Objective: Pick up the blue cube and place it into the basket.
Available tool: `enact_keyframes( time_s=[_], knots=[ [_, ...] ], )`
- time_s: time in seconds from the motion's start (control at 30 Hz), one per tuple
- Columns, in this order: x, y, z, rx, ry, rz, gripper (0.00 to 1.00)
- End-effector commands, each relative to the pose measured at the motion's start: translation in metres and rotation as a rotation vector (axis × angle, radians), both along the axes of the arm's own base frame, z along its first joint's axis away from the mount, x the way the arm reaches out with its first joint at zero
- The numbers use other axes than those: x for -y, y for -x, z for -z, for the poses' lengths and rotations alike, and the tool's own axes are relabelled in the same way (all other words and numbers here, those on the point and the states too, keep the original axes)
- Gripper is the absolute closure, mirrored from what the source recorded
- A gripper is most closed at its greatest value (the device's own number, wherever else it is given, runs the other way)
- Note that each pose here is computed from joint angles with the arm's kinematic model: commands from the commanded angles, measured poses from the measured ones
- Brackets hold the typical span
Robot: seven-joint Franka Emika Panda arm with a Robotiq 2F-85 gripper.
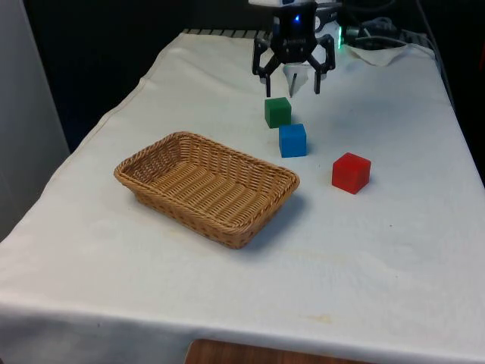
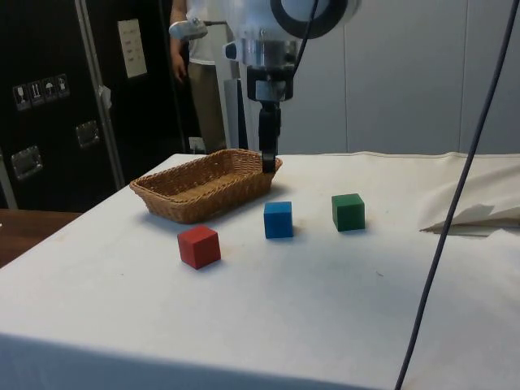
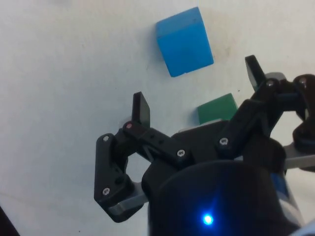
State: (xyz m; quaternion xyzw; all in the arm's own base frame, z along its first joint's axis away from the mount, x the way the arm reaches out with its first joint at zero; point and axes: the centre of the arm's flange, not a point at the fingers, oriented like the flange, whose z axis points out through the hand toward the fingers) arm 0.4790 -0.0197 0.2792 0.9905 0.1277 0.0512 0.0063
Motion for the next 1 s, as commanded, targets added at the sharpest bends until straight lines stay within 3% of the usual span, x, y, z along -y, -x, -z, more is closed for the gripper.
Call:
enact_keyframes(
  time_s=[0.0, 0.97],
  knots=[
    [0.0, 0.0, 0.0, 0.003, -0.001, 0.001, 0.0],
    [-0.004, -0.004, 0.058, -0.068, -0.002, -0.003, 0.0]
  ],
)
